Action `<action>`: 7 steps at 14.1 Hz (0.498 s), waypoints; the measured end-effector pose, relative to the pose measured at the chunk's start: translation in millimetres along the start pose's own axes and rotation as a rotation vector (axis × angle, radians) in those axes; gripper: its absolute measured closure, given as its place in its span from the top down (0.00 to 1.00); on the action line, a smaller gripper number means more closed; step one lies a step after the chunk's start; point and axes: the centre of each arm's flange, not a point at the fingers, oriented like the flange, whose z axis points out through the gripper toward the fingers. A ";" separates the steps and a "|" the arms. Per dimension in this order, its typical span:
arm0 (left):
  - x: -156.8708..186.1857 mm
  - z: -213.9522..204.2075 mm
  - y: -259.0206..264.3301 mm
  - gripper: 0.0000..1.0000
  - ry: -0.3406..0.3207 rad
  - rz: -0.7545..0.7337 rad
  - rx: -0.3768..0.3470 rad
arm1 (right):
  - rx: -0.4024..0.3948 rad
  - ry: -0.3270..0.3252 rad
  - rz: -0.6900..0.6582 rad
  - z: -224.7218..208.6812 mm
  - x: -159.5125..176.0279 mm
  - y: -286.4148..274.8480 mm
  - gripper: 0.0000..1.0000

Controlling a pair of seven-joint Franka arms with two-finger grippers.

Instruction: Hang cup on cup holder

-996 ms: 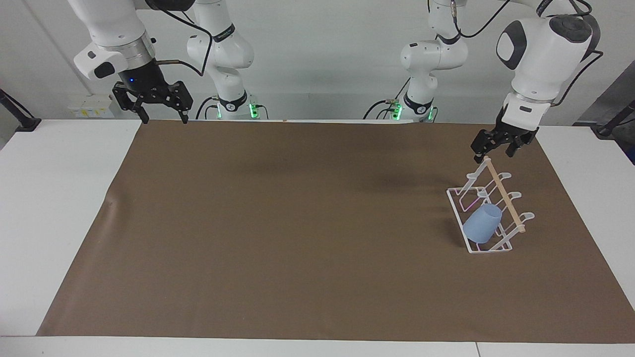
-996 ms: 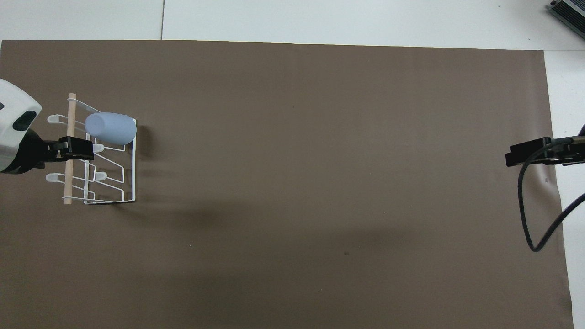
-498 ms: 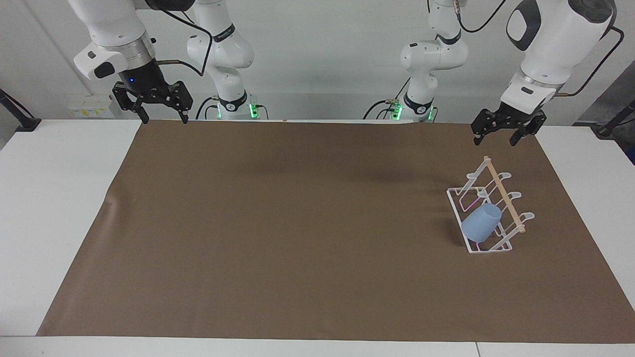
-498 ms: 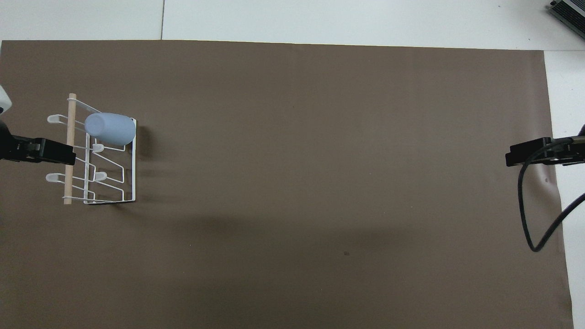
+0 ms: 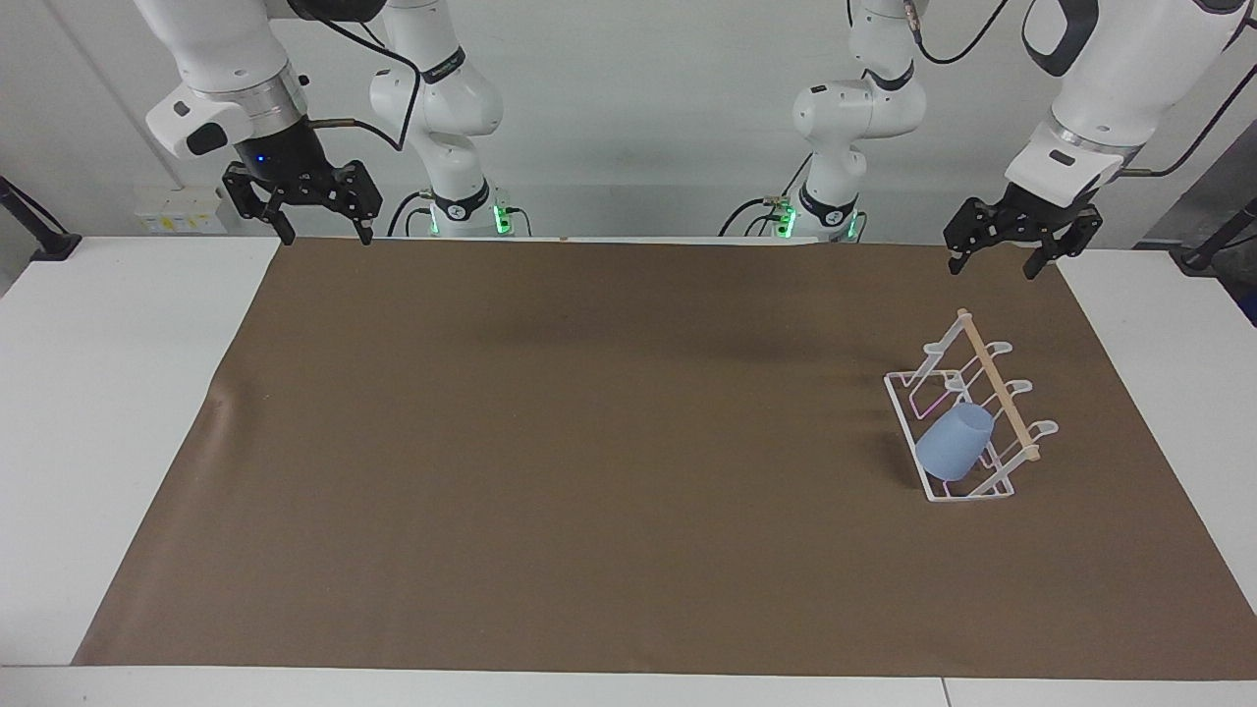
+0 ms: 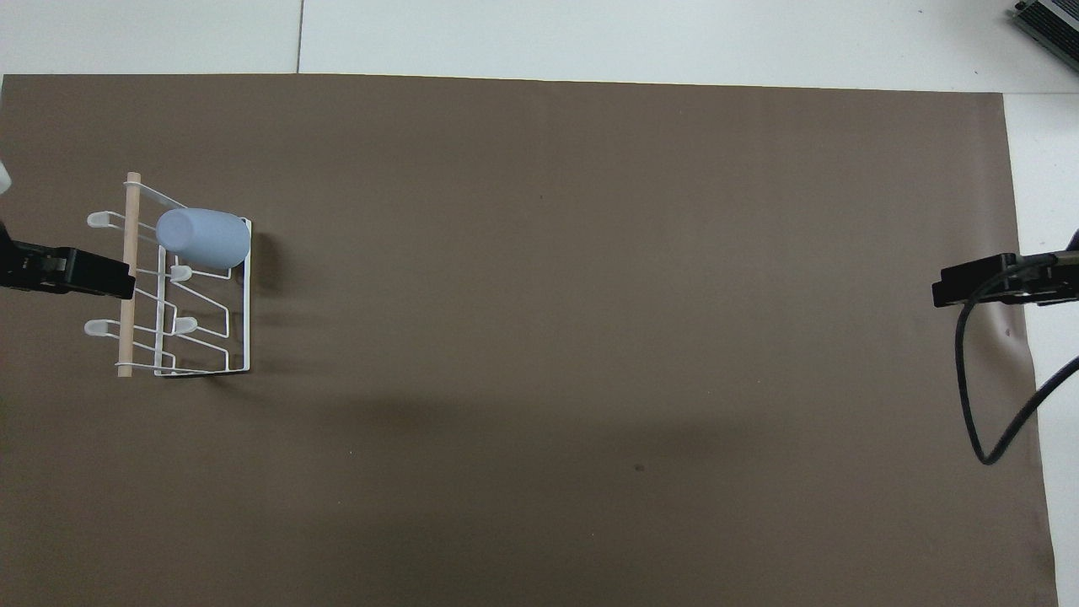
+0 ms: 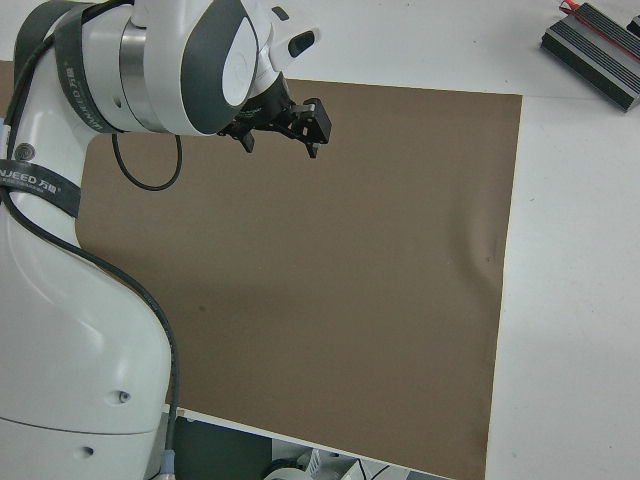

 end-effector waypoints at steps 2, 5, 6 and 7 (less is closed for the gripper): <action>-0.1 0.1 0.0 1.00 -0.001 0.000 0.000 | 0.000 0.000 0.000 0.0 0.0 0.0 1.00; -0.1 -5.4 1.2 1.00 0.009 0.005 0.000 | 0.000 0.000 0.000 0.0 0.0 0.0 1.00; -0.3 -8.9 1.7 1.00 0.013 0.006 -0.002 | 0.000 0.000 0.000 0.0 0.0 0.0 1.00; -0.2 -10.9 2.5 1.00 0.017 0.006 -0.009 | 0.000 0.000 0.000 0.1 0.0 0.0 1.00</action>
